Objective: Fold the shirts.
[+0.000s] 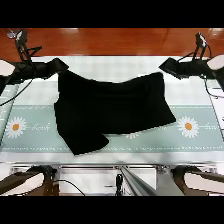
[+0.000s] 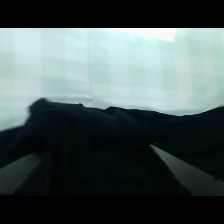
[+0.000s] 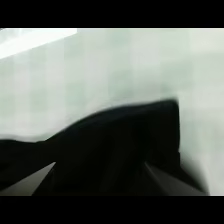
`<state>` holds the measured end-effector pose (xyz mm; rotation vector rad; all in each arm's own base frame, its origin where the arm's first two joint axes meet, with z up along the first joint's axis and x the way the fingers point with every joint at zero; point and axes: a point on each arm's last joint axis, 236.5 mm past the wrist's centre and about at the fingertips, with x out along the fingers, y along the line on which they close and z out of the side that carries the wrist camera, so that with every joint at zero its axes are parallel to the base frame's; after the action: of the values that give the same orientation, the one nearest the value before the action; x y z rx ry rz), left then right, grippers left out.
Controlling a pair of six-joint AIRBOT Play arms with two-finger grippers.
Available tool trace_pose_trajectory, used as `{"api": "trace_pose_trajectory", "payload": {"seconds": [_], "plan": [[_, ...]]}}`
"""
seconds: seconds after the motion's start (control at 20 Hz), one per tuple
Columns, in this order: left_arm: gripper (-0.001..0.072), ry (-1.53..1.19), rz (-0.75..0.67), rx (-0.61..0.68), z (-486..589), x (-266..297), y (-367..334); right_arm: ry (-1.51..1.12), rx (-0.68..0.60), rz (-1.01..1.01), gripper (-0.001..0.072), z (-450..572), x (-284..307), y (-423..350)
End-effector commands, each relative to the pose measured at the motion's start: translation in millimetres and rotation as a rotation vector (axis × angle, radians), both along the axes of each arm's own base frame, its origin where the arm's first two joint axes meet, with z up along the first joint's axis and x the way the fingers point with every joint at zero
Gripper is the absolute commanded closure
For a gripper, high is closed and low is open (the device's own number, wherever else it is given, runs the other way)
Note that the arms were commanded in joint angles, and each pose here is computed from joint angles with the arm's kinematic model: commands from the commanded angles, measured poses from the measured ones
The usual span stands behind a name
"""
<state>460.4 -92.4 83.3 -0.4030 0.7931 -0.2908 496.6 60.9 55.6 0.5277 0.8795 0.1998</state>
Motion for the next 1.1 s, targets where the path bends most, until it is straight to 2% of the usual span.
{"api": "trace_pose_trajectory", "payload": {"seconds": [0.0, 0.15, 0.25, 0.35, 0.4, 0.45, 0.55, 0.65, 0.85, 1.05], "plan": [[0.0004, 0.083, -0.030, -0.012, -13, -9, 1, 0.080, 0.063, 0.042, 0.0093, -1, 13, -14], [0.0004, 0.266, -0.041, -0.036, -25, -46, 48, 0.229, -0.044, 0.114, 0.0094, 7, -43, -76], [0.0003, 0.446, -0.044, -0.018, -50, -93, 85, 0.346, -0.116, 0.097, 0.0094, -1, -92, -122], [0.0004, 0.642, 0.028, -0.015, -86, -148, 117, 0.360, -0.061, -0.012, 0.0094, -13, -127, -142], [0.0003, 0.714, 0.102, -0.059, -104, -170, 126, 0.342, -0.012, -0.077, 0.0094, -24, -139, -141], [0.0003, 0.755, 0.159, -0.145, -119, -190, 124, 0.320, 0.041, -0.124, 0.0094, -38, -153, -132], [0.0004, 0.763, 0.179, -0.289, -141, -217, 105, 0.290, 0.098, -0.110, 0.0094, -65, -184, -99], [0.0004, 0.808, 0.195, -0.380, -160, -244, 89, 0.310, 0.143, -0.096, 0.0094, -89, -213, -74], [0.0004, 0.776, 0.212, -0.493, -175, -248, 63, 0.287, 0.210, -0.118, 0.0094, -94, -221, -56], [0.0004, 0.709, 0.179, -0.512, -183, -241, 42, 0.291, 0.224, -0.104, 0.0094, -92, -223, -52]]}}
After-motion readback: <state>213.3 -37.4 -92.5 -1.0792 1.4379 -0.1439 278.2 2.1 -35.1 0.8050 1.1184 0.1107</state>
